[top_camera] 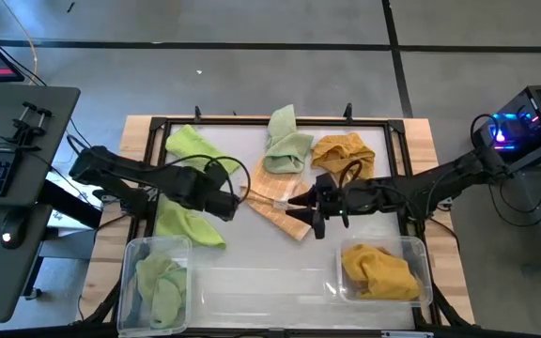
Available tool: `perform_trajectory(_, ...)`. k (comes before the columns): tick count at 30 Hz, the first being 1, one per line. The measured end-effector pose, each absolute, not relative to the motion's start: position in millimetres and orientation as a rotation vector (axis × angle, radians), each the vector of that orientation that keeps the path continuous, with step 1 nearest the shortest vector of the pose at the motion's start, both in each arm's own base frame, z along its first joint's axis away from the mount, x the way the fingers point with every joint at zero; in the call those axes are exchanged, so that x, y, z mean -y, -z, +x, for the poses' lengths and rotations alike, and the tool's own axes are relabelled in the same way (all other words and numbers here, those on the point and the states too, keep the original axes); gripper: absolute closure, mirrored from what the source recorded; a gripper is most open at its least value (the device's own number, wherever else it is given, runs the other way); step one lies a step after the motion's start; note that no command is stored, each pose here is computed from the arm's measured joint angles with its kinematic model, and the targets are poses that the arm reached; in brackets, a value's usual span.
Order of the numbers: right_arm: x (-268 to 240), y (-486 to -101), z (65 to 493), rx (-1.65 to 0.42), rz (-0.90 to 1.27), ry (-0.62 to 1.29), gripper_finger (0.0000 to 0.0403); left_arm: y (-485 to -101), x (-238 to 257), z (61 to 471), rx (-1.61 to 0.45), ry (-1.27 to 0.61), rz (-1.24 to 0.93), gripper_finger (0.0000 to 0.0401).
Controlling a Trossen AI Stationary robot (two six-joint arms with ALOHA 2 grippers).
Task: Sort microfiber towel by color & place in baskets
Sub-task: Put the bottom light green microfiber towel into the left transparent bin
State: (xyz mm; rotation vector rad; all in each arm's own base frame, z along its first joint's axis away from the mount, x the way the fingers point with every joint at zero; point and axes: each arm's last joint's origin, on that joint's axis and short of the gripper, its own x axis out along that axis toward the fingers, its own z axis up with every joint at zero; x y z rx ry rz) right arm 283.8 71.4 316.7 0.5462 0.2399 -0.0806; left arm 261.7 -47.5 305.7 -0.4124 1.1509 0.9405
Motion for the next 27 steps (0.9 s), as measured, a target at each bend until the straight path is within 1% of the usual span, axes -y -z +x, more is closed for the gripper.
perform_trajectory(7,-73.1,-314.7,283.3,-0.274,0.553,0.044,0.0212,-252.3,39.0,235.3,-1.404,-1.097,-0.505,0.0217)
perform_trajectory(11,-73.0,-313.6,283.0,-0.286,0.55,0.046,0.0212,-232.3,35.1,218.3,-1.505,-1.129,-0.558,0.0214)
perform_trajectory(16,-72.7,-313.1,282.9,-0.29,0.547,0.051,0.0212,-219.1,30.4,197.4,-1.516,-1.133,-0.621,0.0189)
perform_trajectory(21,-71.9,-313.0,282.9,-0.282,0.54,0.076,0.0212,-207.9,23.2,182.3,-1.453,-1.126,-0.707,0.0157)
perform_trajectory(27,-71.1,-312.8,282.8,-0.274,0.54,0.104,0.0212,-177.9,15.0,166.3,-1.485,-1.153,-0.757,0.0149)
